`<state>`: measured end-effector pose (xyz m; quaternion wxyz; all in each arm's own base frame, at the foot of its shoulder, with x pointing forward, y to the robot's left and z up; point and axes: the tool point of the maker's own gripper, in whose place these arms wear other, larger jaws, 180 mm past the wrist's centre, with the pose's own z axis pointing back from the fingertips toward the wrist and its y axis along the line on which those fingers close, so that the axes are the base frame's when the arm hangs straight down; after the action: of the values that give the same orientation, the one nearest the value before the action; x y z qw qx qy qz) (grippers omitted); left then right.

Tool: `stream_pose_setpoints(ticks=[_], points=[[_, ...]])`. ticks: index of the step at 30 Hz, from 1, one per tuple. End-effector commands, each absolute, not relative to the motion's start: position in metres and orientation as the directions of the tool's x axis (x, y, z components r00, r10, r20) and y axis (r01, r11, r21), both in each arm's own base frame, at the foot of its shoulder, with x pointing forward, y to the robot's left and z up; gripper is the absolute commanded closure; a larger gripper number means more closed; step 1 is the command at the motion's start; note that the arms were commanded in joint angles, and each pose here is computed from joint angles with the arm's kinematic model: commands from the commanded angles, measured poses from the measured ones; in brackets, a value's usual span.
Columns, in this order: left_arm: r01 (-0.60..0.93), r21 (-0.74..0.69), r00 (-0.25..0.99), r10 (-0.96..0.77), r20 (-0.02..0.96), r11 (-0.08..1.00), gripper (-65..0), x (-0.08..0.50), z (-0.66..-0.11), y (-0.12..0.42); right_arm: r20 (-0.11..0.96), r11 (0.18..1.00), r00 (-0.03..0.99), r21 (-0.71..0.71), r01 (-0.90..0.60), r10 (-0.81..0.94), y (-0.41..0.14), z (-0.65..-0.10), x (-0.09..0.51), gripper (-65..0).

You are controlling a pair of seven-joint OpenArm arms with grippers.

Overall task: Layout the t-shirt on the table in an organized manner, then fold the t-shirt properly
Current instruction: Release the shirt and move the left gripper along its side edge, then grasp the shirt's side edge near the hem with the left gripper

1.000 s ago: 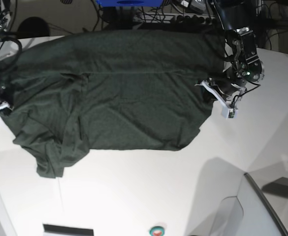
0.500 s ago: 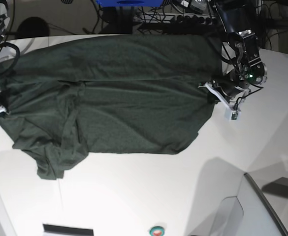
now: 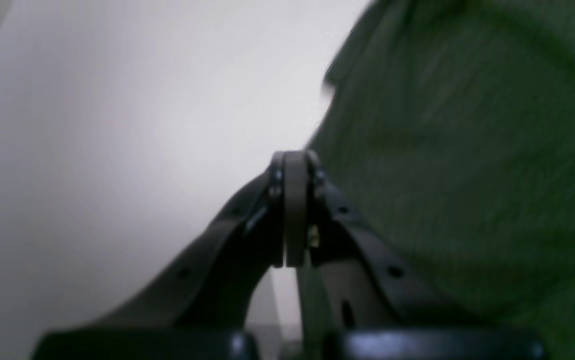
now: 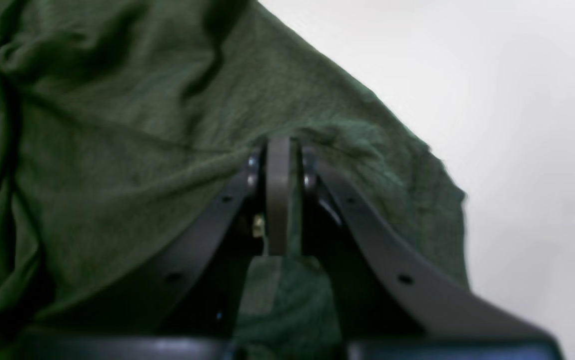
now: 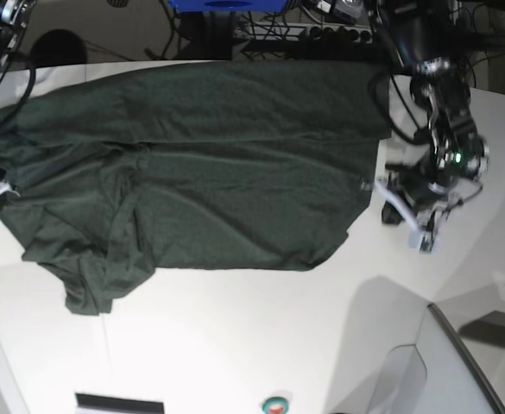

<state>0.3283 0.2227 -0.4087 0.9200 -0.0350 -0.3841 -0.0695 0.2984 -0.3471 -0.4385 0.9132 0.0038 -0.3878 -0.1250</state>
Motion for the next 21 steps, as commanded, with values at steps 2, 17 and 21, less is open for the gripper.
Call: stream_pose_setpoints(ticks=[2, 17, 21], points=[[0.146, -0.013, 0.664, -0.089, 0.742, 0.989, 0.0, 0.355, -0.395, 0.232, 0.763, 0.973, 0.613, 0.090, 0.213, -0.205, -0.354, -0.414, 0.313, -3.5], [0.258, -0.112, 0.756, -0.129, 0.641, 0.959, -33.9, 0.423, -0.419, 0.204, 0.759, 0.977, 0.625, 0.070, 0.200, -0.183, -0.351, -0.415, 0.300, -3.5], [0.306, -0.123, 0.795, -0.182, 0.578, 0.944, -33.7, 0.423, -0.434, 0.191, 0.756, 0.977, 0.628, 0.072, 0.201, -0.185, -0.350, -0.417, 0.299, -3.5]])
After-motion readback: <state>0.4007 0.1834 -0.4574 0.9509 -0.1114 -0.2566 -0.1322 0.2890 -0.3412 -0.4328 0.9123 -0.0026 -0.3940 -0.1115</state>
